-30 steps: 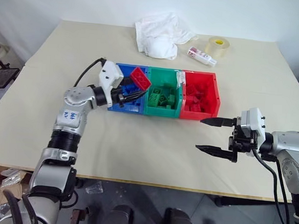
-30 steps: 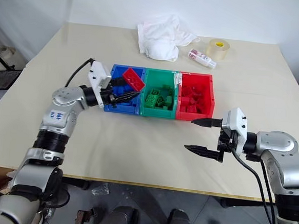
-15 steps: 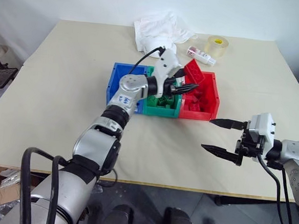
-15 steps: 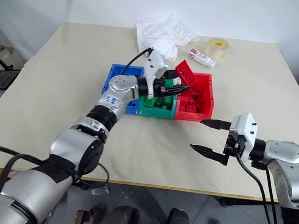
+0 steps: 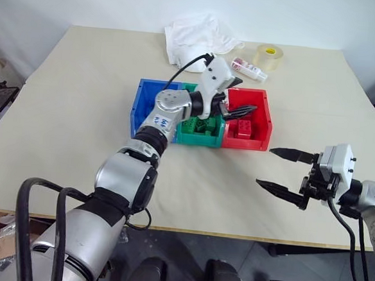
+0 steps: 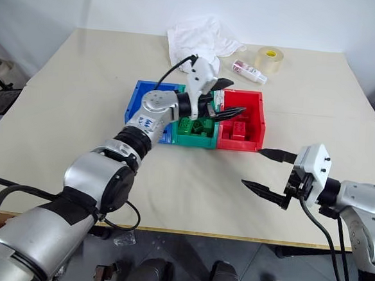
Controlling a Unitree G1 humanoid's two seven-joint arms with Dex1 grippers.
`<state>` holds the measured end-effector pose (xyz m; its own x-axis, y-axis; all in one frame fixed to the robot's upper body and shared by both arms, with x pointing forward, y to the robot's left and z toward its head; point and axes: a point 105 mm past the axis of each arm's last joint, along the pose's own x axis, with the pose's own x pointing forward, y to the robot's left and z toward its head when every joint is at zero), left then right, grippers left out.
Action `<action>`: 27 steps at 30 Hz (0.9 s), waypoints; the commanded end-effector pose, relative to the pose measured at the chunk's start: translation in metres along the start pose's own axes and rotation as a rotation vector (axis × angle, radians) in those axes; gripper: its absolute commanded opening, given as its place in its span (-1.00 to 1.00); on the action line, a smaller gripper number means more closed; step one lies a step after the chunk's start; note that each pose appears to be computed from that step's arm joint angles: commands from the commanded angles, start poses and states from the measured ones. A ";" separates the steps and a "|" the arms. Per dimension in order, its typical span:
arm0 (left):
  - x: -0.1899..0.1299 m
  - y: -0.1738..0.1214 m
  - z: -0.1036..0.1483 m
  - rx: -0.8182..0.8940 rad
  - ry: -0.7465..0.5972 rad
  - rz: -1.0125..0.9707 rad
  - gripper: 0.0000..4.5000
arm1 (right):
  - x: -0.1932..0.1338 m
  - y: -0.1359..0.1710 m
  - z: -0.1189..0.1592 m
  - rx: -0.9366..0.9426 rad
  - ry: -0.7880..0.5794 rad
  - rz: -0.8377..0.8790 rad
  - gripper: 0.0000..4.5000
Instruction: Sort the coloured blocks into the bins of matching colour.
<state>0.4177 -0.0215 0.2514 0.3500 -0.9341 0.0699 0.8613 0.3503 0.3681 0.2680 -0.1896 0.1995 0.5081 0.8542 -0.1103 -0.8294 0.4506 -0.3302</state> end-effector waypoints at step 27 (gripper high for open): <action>-0.280 -0.024 -0.033 -0.045 0.277 0.214 0.99 | 0.004 -0.035 -0.018 0.032 0.099 0.156 1.00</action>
<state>0.3106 0.2293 0.1781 0.5873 -0.7933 -0.1604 0.7956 0.5296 0.2941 0.3040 -0.2041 0.1873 0.3925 0.8874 -0.2416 -0.9109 0.3387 -0.2357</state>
